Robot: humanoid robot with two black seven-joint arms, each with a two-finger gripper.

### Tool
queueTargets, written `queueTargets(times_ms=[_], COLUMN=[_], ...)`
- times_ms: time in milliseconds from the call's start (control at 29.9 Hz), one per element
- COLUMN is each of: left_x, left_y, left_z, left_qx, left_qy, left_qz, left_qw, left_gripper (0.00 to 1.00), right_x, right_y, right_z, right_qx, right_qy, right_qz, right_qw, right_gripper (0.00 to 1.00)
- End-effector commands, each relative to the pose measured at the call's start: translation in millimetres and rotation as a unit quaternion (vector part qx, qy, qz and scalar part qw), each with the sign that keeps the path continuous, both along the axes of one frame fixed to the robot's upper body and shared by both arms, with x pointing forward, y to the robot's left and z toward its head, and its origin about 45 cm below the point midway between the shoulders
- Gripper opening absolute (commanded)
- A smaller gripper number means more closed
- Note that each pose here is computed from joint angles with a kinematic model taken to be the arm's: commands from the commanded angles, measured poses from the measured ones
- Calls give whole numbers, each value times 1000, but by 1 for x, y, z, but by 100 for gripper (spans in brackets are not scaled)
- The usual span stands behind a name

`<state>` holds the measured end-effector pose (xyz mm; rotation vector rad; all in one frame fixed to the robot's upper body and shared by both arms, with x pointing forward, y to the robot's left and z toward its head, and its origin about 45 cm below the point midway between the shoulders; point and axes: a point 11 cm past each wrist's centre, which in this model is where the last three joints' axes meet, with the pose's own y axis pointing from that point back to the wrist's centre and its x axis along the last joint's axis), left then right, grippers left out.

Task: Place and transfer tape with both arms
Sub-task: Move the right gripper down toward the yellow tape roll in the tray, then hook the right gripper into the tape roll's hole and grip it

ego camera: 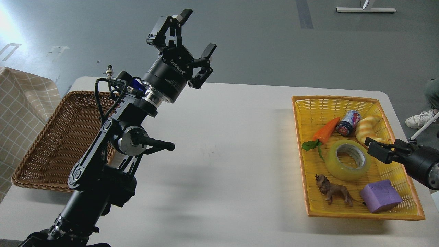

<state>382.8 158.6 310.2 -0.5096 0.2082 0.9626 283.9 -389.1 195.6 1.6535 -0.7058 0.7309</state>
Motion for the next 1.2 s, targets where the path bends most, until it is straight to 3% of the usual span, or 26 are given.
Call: queueTargets(times_ms=[0,268,1171], left_x=[0,-2,-2], left_y=[0,3,3], left_z=[-1,-8,-9], left_qx=[0,0,0], left_qy=[1,10,11], left_qz=[0,3,3], left_qw=[1000,1000,1000], left_gripper=[98,98,98], right_x=[-4,-4,19], right_y=[8,7,-1], right_z=[-7,-18,-30], right_qx=[0,-4,-32], right_qy=[12,24,33], right_qz=[13,9,2], right_qw=[1000,1000,999], right_gripper=[86,79,80])
